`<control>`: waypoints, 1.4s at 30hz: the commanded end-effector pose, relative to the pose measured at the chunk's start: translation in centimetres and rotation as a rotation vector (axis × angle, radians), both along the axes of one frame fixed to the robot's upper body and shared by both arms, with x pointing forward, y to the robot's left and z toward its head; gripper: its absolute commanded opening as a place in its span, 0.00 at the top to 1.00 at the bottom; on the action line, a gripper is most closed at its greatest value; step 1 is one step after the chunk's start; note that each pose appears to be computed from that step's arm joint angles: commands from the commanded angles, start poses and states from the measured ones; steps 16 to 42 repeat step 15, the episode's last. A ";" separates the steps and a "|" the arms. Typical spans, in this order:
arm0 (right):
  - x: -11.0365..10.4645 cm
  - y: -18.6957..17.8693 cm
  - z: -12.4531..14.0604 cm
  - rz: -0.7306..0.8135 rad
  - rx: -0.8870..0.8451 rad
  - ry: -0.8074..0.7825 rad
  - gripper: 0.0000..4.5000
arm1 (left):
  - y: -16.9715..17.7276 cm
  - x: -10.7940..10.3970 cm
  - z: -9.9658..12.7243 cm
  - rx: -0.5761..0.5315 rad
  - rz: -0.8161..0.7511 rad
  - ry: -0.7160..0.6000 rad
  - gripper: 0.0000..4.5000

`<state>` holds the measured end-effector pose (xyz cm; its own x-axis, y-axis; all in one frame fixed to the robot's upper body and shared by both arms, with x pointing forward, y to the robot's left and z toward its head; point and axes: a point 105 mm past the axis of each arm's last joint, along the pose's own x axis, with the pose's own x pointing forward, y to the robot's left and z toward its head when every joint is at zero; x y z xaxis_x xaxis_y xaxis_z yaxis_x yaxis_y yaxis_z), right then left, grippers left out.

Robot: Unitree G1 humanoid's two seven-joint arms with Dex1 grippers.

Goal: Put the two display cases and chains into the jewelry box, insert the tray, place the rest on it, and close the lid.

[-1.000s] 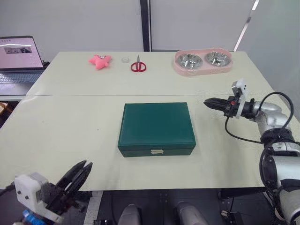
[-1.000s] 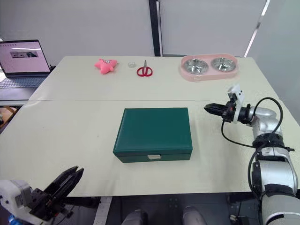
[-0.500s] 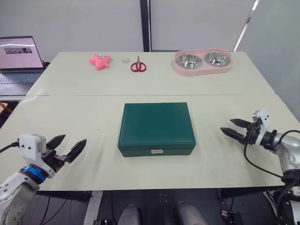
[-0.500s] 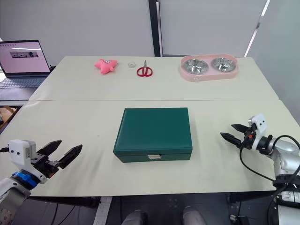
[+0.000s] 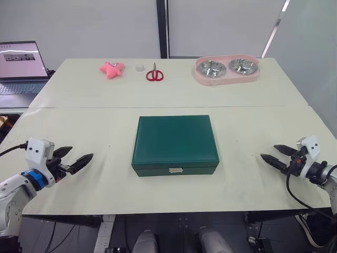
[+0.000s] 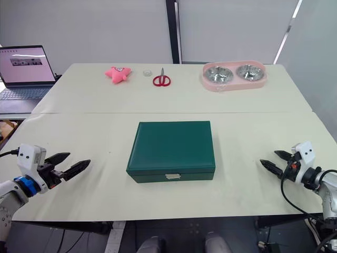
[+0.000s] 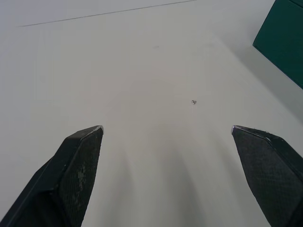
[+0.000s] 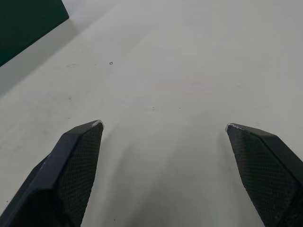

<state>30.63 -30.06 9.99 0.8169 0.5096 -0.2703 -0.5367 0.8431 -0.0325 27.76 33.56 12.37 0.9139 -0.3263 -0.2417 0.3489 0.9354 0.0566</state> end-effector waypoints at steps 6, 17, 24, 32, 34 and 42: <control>-0.2 -0.4 1.3 -0.016 -0.019 -0.048 0.02 | 1.5 -1.0 0.7 0.024 0.024 -0.011 0.00; 0.0 -0.2 1.0 -0.010 -0.018 -0.041 0.02 | 2.8 -1.8 0.7 0.042 0.057 0.005 0.00; 0.0 -0.2 1.0 -0.010 -0.018 -0.041 0.02 | 2.8 -1.8 0.7 0.042 0.057 0.005 0.00; 0.0 -0.2 1.0 -0.010 -0.018 -0.041 0.02 | 2.8 -1.8 0.7 0.042 0.057 0.005 0.00; 0.0 -0.2 1.0 -0.010 -0.018 -0.041 0.02 | 2.8 -1.8 0.7 0.042 0.057 0.005 0.00; 0.0 -0.2 1.0 -0.010 -0.018 -0.041 0.02 | 2.8 -1.8 0.7 0.042 0.057 0.005 0.00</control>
